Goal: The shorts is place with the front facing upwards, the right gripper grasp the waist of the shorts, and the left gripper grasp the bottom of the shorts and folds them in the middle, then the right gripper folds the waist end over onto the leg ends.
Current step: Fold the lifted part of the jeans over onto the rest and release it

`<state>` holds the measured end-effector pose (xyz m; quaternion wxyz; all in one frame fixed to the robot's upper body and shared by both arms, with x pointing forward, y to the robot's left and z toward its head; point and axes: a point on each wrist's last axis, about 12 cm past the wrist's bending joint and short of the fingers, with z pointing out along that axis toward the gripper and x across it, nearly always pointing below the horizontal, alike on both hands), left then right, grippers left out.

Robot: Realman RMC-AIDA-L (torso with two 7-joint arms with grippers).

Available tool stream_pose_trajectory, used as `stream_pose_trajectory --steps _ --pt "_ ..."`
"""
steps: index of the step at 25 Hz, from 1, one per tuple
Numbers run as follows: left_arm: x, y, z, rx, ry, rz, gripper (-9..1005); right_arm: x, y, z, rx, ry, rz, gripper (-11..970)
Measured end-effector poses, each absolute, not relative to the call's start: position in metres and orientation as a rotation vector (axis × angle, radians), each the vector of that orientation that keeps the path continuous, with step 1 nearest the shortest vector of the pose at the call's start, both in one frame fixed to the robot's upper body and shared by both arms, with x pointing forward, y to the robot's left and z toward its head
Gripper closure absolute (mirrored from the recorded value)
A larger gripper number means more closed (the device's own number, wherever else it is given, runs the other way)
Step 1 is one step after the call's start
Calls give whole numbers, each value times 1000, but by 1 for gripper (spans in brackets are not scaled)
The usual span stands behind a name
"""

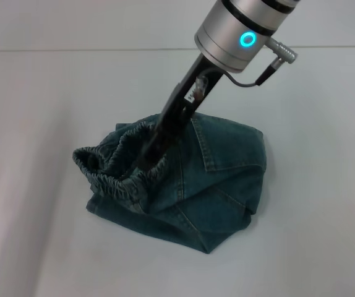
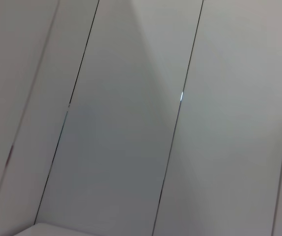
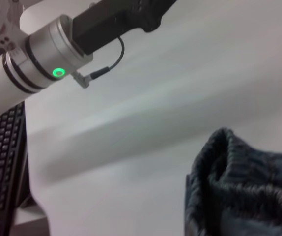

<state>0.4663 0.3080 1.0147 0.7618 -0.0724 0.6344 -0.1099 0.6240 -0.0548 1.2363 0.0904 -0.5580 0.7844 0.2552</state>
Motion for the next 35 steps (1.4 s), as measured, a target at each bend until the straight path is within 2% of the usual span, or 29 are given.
stream_pose_trajectory --steps 5,11,18,28,35 --pt "466 310 1014 -164 1383 -231 988 616 -59 1229 -1703 2371 806 153" --pt "466 310 1014 -167 1384 -228 986 613 -64 1200 -1691 2445 782 158" --pt "467 311 1014 -171 1390 -224 984 616 -52 1175 -1638 2400 740 162" --pt "465 313 1012 -176 1396 -216 981 627 -35 1168 -1523 2242 726 163" --pt "465 314 1012 -174 1397 -208 979 628 -43 1163 -1438 2168 838 164"
